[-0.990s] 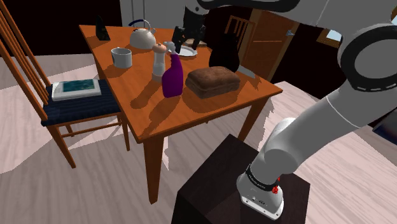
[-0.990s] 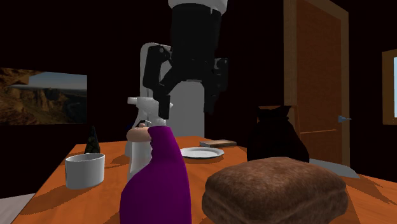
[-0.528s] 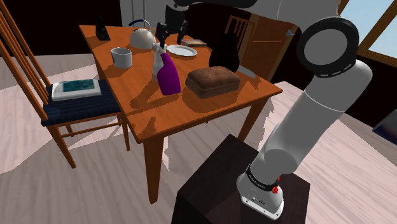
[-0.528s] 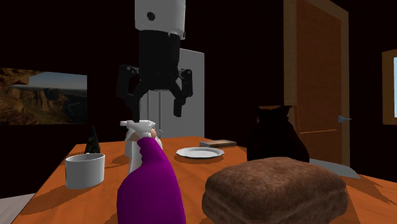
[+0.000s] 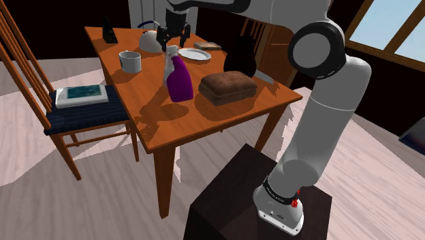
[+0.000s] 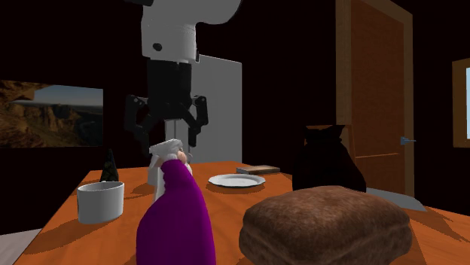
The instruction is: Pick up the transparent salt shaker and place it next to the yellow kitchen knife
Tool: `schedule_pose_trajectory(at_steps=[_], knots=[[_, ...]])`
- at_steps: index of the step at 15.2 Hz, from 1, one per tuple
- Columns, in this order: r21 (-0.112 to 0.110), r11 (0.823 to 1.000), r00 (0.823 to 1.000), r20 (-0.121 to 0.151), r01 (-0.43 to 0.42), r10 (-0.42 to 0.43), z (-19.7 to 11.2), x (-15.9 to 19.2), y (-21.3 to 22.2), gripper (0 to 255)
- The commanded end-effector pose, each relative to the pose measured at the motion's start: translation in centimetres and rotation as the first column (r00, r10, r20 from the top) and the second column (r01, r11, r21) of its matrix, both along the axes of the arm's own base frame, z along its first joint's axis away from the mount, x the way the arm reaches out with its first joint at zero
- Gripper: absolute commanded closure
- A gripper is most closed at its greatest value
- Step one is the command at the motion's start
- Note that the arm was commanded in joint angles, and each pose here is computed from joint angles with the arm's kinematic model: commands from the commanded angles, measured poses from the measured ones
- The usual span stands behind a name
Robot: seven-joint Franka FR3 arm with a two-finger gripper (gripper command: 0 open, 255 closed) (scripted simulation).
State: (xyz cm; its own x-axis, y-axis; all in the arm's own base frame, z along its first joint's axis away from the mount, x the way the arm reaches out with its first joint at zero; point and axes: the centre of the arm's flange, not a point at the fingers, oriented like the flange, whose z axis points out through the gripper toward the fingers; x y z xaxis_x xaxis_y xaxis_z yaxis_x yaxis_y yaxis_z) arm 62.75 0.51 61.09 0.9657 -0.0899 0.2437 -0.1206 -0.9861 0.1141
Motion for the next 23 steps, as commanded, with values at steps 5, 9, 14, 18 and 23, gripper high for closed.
schedule_pose_trajectory(at_steps=[5, 9, 14, 18, 23], knots=[[0.0, 1.0, 1.0, 0.0, 0.0, 0.0, -2.3, 0.5, -0.3, 0], [0.0, 1.0, 1.0, 0.0, 0.0, 0.0, -2.3, 0.5, -0.3, 0], [0.0, 1.0, 1.0, 0.0, 0.0, 0.0, -2.3, 0.5, -0.3, 255], [0.0, 1.0, 1.0, 0.0, 0.0, 0.0, -2.3, 0.5, -0.4, 255], [0.0, 1.0, 1.0, 0.0, 0.0, 0.0, -1.3, 0.5, -0.3, 255]])
